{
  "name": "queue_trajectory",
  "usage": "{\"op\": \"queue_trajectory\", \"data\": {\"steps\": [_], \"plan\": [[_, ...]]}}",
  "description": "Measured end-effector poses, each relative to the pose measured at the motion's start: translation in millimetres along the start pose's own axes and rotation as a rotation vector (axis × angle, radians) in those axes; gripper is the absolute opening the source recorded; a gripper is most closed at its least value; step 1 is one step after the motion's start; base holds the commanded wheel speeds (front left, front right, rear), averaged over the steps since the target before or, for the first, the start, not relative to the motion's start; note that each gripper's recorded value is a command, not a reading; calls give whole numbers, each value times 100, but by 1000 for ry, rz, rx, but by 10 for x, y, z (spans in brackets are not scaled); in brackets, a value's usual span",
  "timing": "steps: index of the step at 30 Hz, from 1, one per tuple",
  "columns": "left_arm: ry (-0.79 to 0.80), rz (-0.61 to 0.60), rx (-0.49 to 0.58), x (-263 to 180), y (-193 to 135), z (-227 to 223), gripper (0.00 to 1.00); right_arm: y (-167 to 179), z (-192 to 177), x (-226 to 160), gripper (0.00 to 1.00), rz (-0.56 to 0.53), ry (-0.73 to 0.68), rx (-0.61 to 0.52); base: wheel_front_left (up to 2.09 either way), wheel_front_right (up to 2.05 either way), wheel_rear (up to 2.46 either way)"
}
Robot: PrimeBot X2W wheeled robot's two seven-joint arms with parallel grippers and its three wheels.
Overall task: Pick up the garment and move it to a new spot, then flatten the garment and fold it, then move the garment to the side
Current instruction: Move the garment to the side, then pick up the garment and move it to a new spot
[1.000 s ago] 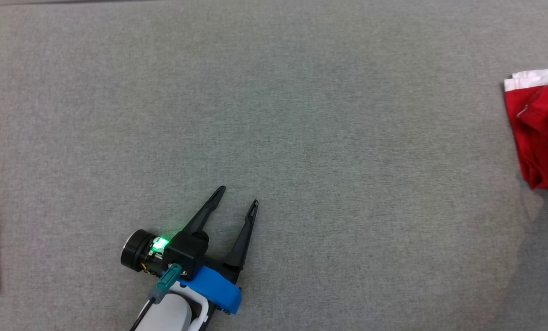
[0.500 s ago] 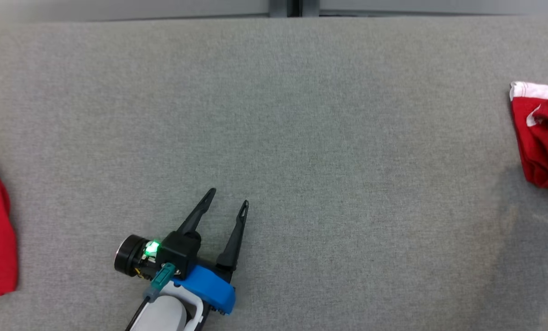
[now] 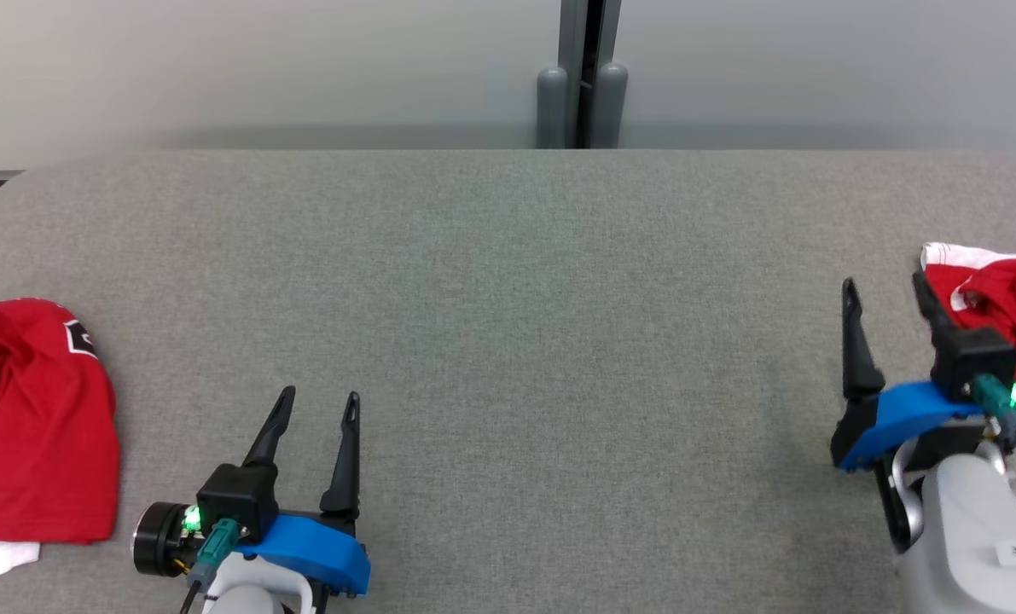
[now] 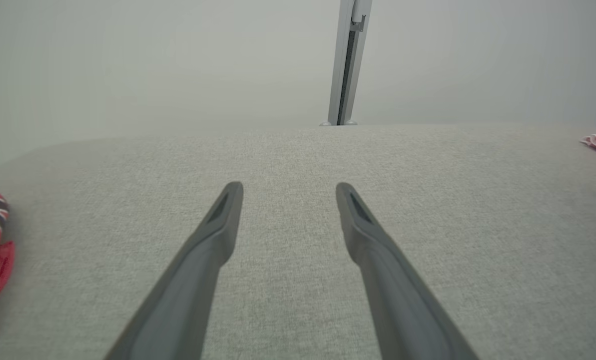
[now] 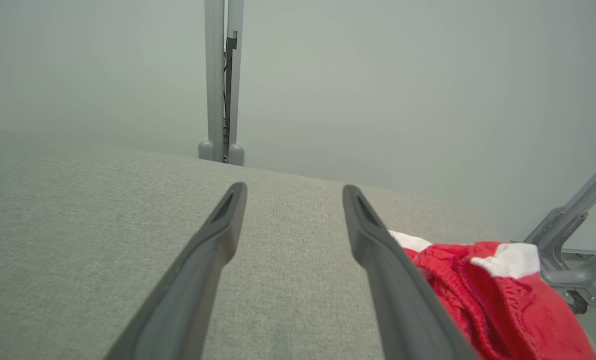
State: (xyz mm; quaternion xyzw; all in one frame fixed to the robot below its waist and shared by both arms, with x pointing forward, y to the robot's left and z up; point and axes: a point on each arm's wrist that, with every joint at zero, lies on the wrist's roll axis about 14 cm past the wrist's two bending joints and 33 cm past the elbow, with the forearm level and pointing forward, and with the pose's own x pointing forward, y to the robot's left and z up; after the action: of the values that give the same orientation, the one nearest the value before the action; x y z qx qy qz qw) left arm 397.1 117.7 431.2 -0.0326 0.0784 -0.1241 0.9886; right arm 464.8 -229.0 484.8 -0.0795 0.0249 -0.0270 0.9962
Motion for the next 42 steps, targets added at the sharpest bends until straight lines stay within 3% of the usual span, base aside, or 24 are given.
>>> {"op": "queue_trajectory", "data": {"steps": [6, 17, 31, 42], "plan": [[-7, 58, -2, -180, 115, 8, 100, 309, -193, -376, 100, 73, 31, 137, 0, 0, 0], [-9, 100, -11, -486, 133, -28, 100, 412, -272, -816, 100, 103, 49, 192, 0, 0, 0], [-35, 147, -36, -646, 230, 15, 100, 654, -276, -907, 100, 170, 53, 221, 0, 0, 0], [-66, 454, -96, -1165, 1023, 14, 100, 1571, -190, -754, 100, 433, 62, 217, 0, 0, 0]]}}
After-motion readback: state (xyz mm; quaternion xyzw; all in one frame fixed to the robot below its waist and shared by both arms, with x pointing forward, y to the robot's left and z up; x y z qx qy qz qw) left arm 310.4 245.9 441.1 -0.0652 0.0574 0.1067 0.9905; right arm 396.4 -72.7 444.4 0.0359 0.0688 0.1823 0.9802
